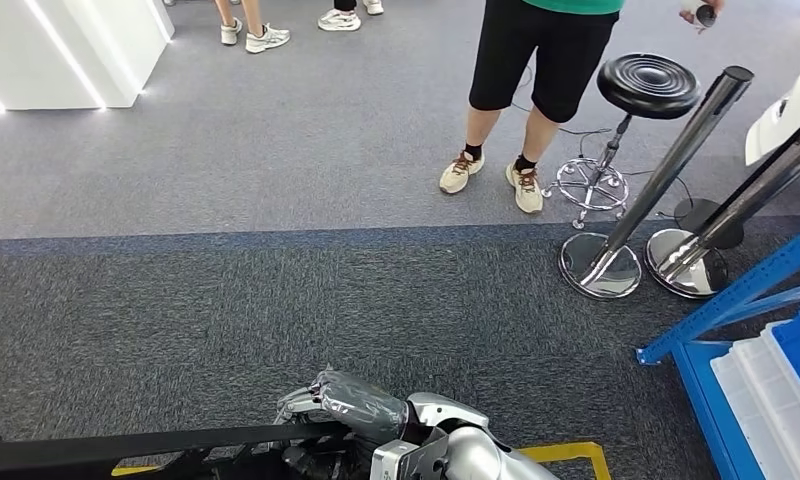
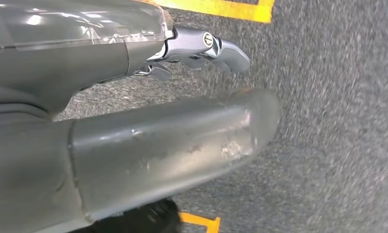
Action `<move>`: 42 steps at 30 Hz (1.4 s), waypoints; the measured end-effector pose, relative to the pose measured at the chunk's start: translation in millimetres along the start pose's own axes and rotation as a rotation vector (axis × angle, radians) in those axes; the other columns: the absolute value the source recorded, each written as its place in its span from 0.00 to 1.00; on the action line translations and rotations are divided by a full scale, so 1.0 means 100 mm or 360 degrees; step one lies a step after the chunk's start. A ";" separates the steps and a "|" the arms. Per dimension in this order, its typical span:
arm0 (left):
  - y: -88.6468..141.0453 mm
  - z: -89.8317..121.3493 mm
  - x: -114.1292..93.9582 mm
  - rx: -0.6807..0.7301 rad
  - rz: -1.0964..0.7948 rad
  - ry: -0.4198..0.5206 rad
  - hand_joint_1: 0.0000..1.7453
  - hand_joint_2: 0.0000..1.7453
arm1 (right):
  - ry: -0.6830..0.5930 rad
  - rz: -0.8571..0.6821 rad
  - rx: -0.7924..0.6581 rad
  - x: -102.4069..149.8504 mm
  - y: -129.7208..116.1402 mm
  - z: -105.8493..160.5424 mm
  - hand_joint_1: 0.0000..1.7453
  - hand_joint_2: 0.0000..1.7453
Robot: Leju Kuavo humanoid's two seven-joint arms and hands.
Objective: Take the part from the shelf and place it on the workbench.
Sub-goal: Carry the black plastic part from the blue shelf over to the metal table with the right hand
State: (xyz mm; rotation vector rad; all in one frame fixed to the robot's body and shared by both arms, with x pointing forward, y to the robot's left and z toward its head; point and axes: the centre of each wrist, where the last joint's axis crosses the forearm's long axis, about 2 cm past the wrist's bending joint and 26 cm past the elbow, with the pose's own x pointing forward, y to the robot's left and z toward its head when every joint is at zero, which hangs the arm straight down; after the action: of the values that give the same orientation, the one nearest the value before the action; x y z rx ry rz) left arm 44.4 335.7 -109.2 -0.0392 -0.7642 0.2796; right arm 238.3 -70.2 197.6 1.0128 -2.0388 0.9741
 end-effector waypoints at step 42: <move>0.10 -0.05 0.10 0.0050 -0.0027 -0.0123 0.00 0.00 | 0.0053 0.0041 -0.0008 -0.05 -0.02 0.19 0.96 1.00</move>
State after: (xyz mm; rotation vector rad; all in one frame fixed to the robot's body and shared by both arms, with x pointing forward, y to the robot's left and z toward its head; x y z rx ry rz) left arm 52.0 348.3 -107.2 0.0079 -0.8366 0.2779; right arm 237.8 -84.7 185.0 0.9635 -2.0309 0.9921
